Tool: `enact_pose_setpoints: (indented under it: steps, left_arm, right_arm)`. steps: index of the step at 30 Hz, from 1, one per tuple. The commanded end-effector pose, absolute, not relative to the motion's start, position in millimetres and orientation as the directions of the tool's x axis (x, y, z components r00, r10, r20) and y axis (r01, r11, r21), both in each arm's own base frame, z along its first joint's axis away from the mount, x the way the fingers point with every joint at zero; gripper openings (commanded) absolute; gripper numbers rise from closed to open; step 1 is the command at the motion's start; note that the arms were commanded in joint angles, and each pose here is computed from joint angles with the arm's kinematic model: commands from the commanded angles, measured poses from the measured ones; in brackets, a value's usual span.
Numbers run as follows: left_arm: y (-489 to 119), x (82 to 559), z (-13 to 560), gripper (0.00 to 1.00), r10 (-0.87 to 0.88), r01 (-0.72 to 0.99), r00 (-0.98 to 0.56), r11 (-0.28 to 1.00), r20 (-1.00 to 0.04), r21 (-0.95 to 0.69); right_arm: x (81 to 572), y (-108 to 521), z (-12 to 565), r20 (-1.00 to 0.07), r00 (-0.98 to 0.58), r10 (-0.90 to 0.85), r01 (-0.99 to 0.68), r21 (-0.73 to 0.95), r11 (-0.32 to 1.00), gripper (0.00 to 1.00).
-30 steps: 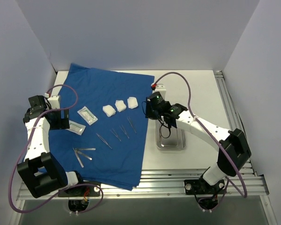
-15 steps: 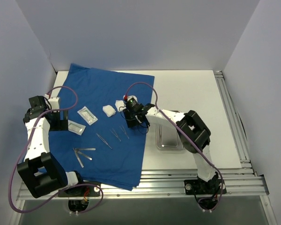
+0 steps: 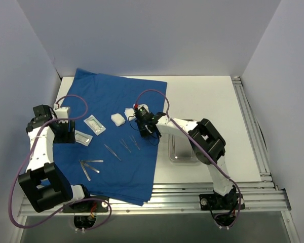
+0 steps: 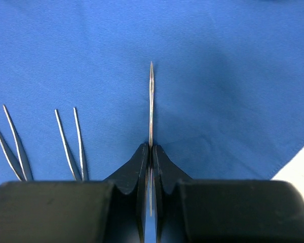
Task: Prepare the surgical pack
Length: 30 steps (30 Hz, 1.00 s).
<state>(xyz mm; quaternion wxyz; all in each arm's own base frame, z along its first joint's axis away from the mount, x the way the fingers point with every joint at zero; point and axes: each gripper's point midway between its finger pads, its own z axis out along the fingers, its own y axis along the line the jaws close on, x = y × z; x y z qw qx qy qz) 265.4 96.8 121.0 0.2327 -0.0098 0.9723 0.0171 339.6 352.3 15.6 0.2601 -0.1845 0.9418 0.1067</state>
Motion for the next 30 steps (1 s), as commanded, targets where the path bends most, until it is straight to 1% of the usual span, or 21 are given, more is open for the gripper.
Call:
enact_pose_setpoints:
  steps: [1,3,5,6,7,9,11,12,14,15,16,18,19,20,25,30]
  left_arm:
    - [64,268,131,0.69,0.09,0.149,-0.872,0.985,-0.481,-0.085]
    - [46,269,135,0.68,0.123,0.215,-0.857,0.968,-0.501,-0.13]
    - [34,272,138,0.67,0.16,0.266,-0.843,0.954,-0.513,-0.139]
    - [21,273,138,0.67,0.201,0.314,-0.834,0.939,-0.514,-0.144]
    - [13,274,140,0.65,0.228,0.345,-0.825,0.928,-0.517,-0.143]
    - [-13,273,137,0.63,0.307,0.431,-0.81,0.889,-0.5,-0.152]
    - [-30,272,135,0.6,0.357,0.486,-0.795,0.859,-0.491,-0.162]
    - [-38,271,133,0.6,0.378,0.508,-0.79,0.845,-0.483,-0.169]
    - [-63,265,129,0.6,0.446,0.577,-0.758,0.798,-0.475,-0.172]
    - [-69,262,128,0.6,0.468,0.598,-0.746,0.783,-0.474,-0.168]
    - [-80,258,127,0.6,0.502,0.633,-0.725,0.756,-0.472,-0.168]
    - [-86,254,126,0.6,0.529,0.658,-0.705,0.736,-0.473,-0.157]
    - [-88,253,125,0.6,0.537,0.666,-0.697,0.73,-0.475,-0.152]
    - [-91,253,125,0.6,0.544,0.672,-0.691,0.726,-0.476,-0.147]
    - [-86,257,120,0.61,0.542,0.651,-0.705,0.751,-0.457,-0.114]
    - [-74,261,114,0.61,0.541,0.62,-0.72,0.783,-0.434,-0.054]
  right_arm:
    - [346,354,39,-0.562,-0.776,-0.284,-0.39,0.075,0.918,0.0]
    - [350,358,62,-0.6,-0.756,-0.261,-0.389,0.091,0.917,0.0]
    - [353,357,81,-0.633,-0.737,-0.236,-0.378,0.097,0.921,0.0]
    - [354,355,103,-0.664,-0.717,-0.211,-0.372,0.108,0.922,0.0]
    - [355,351,113,-0.68,-0.705,-0.199,-0.362,0.105,0.926,0.0]
    - [356,332,144,-0.724,-0.672,-0.155,-0.315,0.09,0.945,0.0]
    - [352,312,157,-0.736,-0.665,-0.127,-0.268,0.077,0.96,0.0]
    - [350,290,165,-0.745,-0.66,-0.097,-0.224,0.071,0.972,0.0]
    - [346,263,162,-0.729,-0.68,-0.077,-0.178,0.062,0.982,0.0]
    - [344,240,166,-0.723,-0.69,-0.038,-0.128,0.07,0.989,0.0]
    - [335,221,146,-0.689,-0.724,-0.04,-0.1,0.047,0.994,0.0]
    - [329,190,141,-0.678,-0.735,0.017,-0.036,0.065,0.997,0.0]
    - [315,177,119,-0.639,-0.769,0.017,-0.021,0.051,0.998,0.0]
    - [310,170,114,-0.63,-0.776,0.027,-0.006,0.05,0.999,0.0]
    - [295,156,82,-0.594,-0.8,0.079,0.043,0.075,0.996,0.0]
    - [290,161,51,-0.544,-0.836,0.075,0.036,0.081,0.996,0.0]
